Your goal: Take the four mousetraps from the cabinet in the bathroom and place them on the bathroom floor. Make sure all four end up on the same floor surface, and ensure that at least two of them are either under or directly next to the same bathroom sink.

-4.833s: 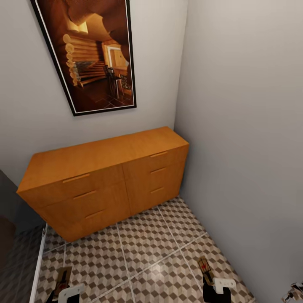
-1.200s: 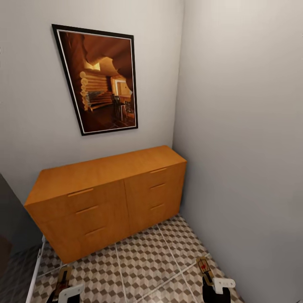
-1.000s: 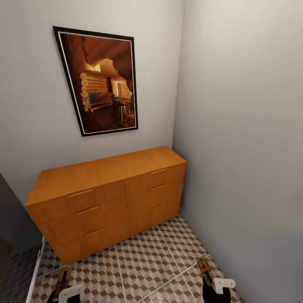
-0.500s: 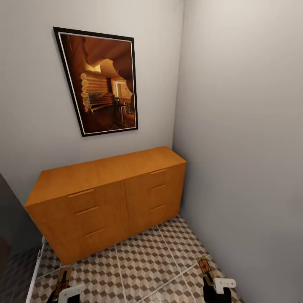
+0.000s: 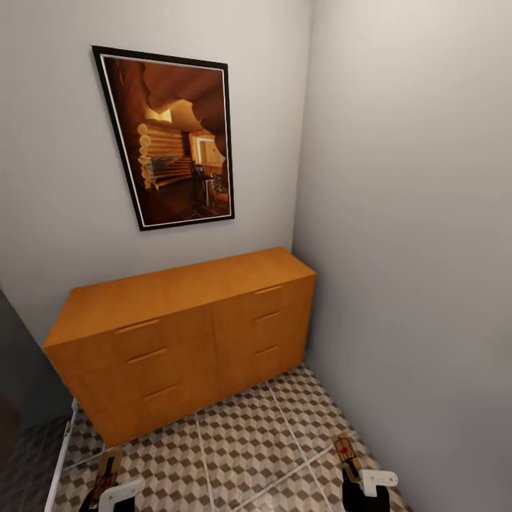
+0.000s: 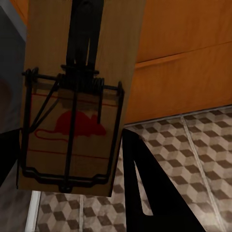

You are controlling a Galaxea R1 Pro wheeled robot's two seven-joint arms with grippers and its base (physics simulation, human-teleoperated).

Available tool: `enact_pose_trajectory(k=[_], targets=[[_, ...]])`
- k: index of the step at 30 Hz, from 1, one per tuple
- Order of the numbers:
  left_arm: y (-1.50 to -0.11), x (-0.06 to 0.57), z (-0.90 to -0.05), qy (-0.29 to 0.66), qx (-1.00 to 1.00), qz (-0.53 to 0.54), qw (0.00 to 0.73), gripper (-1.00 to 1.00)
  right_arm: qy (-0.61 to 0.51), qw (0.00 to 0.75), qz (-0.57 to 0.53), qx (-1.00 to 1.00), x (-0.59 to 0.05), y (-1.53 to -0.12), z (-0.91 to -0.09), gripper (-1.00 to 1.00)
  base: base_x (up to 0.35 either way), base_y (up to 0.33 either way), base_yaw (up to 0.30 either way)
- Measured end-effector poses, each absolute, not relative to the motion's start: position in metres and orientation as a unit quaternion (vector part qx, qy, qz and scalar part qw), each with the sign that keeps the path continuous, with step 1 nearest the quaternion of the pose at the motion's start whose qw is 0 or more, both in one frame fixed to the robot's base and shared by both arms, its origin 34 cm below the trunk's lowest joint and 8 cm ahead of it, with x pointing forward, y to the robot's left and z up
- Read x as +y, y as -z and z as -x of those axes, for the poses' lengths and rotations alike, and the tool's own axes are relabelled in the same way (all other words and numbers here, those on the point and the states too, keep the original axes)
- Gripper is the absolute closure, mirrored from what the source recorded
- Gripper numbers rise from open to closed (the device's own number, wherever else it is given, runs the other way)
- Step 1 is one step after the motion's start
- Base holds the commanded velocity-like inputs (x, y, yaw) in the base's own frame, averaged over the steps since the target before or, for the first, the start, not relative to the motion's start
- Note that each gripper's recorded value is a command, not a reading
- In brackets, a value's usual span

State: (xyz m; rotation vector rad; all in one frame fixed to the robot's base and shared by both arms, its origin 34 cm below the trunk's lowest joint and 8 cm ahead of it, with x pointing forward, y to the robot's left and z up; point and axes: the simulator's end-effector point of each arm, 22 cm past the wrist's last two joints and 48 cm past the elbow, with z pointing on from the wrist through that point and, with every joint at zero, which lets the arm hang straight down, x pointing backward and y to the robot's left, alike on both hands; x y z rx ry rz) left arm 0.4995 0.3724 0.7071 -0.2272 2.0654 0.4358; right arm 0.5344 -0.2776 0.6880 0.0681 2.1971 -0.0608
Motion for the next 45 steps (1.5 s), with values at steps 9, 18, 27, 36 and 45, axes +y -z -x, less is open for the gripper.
enact_pose_trajectory(k=[9,18,27,36,45], targets=[[-0.7071,0.3725,-0.4993,-0.179,0.849,0.093,0.487,1.0,0.025,0.454,-0.028,0.89,-0.2776,-0.688,-0.5344,1.0,0.0,0.0,0.259],[-0.707,0.3724,-0.4992,-0.179,0.85,0.093,0.487,1.0,0.025,0.454,-0.028,0.89,-0.2776,-0.688,-0.5344,1.0,0.0,0.0,0.286],[-0.7069,0.3723,-0.4993,-0.179,0.85,0.093,0.487,1.0,0.025,0.454,-0.028,0.89,-0.2774,-0.6879,-0.5344,1.0,-0.017,0.0,0.287],[-0.7065,0.3721,-0.4995,-0.179,0.85,0.093,0.487,1.0,0.025,0.454,-0.027,0.89,-0.2774,-0.6876,-0.5347,1.0,-0.271,0.0,0.287],[-0.7065,0.3719,-0.4997,-0.178,0.85,0.093,0.487,1.0,0.024,0.454,-0.027,0.89,-0.2763,-0.6876,-0.5347,1.0,-0.33,0.0,0.287]])
